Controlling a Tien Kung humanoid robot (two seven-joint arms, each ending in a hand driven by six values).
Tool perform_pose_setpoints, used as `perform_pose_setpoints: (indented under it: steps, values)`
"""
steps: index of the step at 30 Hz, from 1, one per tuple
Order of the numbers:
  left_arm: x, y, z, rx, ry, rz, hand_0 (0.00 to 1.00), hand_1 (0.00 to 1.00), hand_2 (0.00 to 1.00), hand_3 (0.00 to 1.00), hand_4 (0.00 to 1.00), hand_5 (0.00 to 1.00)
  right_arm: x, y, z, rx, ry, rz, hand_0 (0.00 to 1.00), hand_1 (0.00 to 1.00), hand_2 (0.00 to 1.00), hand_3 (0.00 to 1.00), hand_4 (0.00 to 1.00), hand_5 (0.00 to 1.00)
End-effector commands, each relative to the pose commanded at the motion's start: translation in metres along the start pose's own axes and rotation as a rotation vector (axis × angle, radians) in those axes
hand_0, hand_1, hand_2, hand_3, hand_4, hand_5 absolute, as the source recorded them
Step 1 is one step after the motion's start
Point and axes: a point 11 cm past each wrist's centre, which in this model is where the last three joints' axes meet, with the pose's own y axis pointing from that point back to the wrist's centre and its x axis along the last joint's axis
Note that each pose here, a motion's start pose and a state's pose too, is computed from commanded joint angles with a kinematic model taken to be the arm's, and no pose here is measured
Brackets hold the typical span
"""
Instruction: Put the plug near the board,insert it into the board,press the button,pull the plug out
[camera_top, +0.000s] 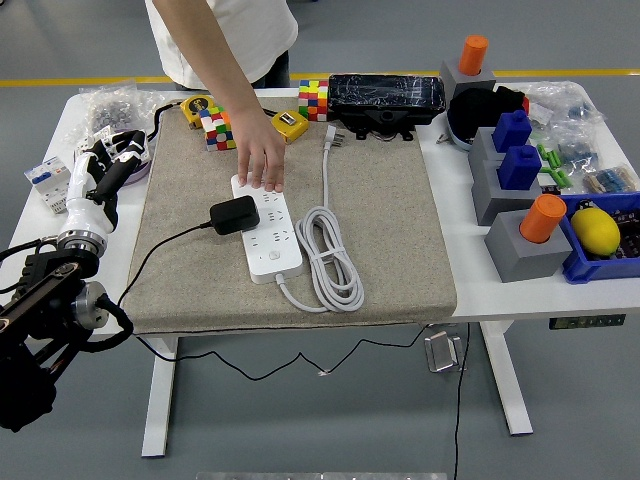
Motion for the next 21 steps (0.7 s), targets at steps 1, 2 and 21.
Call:
perform_pose_setpoints:
  steps: [1, 2, 21]
  values:
    - [0.000, 0.000, -0.001, 0.001, 0.001, 0.001, 0.759, 0.726, 0.704, 0.586, 0.732, 0.346, -0.001, 0.000, 0.000, 0.000, -0.001, -0.002, 0.609, 0.672, 0.684, 0.564, 0.916, 0.445]
    - [0.000, 0.000, -0.001, 0.002, 0.002, 0.001, 0.755, 0.726, 0.702, 0.586, 0.732, 0.346, -0.001, 0.000, 0.001, -0.001, -0.002, -0.003, 0.609, 0.672, 0.684, 0.564, 0.916, 0.445]
    - [-0.028, 0.002, -0.006, 0.004, -0.284, -0.119, 0.803, 0.781, 0.753, 0.638, 0.766, 0.307, -0.004, -0.001, 0.003, -0.003, -0.015, -0.007, 0.608, 0.672, 0.684, 0.564, 0.916, 0.444]
